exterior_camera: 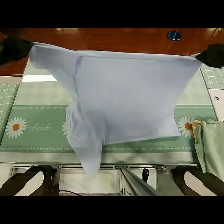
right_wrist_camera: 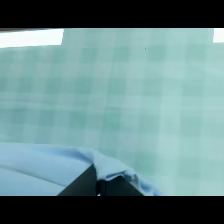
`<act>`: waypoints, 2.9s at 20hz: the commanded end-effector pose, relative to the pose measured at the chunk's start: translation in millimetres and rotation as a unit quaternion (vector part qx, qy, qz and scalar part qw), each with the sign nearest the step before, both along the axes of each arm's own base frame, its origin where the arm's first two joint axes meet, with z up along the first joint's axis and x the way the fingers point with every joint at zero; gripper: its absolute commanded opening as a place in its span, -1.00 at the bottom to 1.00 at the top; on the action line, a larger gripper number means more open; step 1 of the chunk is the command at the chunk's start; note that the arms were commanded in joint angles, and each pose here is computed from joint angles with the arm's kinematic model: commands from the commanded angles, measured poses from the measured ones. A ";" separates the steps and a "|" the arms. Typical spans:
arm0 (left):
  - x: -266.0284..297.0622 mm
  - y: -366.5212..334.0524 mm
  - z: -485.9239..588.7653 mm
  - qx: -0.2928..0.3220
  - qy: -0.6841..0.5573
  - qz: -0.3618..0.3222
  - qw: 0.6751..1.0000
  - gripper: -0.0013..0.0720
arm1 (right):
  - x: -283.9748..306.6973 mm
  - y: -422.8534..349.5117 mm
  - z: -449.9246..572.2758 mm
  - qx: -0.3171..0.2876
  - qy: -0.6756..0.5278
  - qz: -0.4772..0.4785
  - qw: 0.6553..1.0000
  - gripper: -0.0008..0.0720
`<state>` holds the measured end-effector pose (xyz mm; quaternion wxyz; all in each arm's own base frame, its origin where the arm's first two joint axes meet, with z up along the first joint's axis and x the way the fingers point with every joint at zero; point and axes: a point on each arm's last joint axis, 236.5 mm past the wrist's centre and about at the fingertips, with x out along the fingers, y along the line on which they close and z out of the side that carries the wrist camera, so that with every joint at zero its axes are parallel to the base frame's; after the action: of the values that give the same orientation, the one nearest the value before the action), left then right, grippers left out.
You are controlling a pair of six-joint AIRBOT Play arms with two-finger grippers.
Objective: Fold the shirts.
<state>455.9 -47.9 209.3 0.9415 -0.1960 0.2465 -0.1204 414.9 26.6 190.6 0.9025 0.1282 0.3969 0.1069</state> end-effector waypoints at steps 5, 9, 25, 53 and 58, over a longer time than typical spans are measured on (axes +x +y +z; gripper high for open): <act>97.5 -38.7 -141.4 -0.024 0.141 -0.042 0.989 -0.91 | 126.9 2.5 -138.3 0.098 0.108 -0.015 0.989 -0.91; 80.5 -64.3 -200.0 -0.033 0.224 -0.084 0.970 -0.69 | 168.9 17.4 -164.1 0.195 0.107 -0.047 0.974 -0.87; -191.1 27.0 -250.6 -0.188 0.434 0.005 0.881 0.43 | -80.5 -91.5 -196.3 0.091 0.212 -0.163 0.959 0.16; -212.3 -58.1 -310.2 -0.250 0.402 -0.019 0.881 -0.90 | -213.8 -58.1 -277.5 0.193 0.394 -0.210 0.873 0.15; -212.2 -57.9 -310.2 -0.250 0.401 -0.019 0.881 -0.90 | -189.9 -42.7 -293.5 0.264 0.389 -0.200 0.860 0.15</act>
<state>243.3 -105.8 -101.1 0.6787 -0.4520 0.5690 -0.1059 209.3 -25.3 -96.8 0.6169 0.4347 0.6537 -0.0564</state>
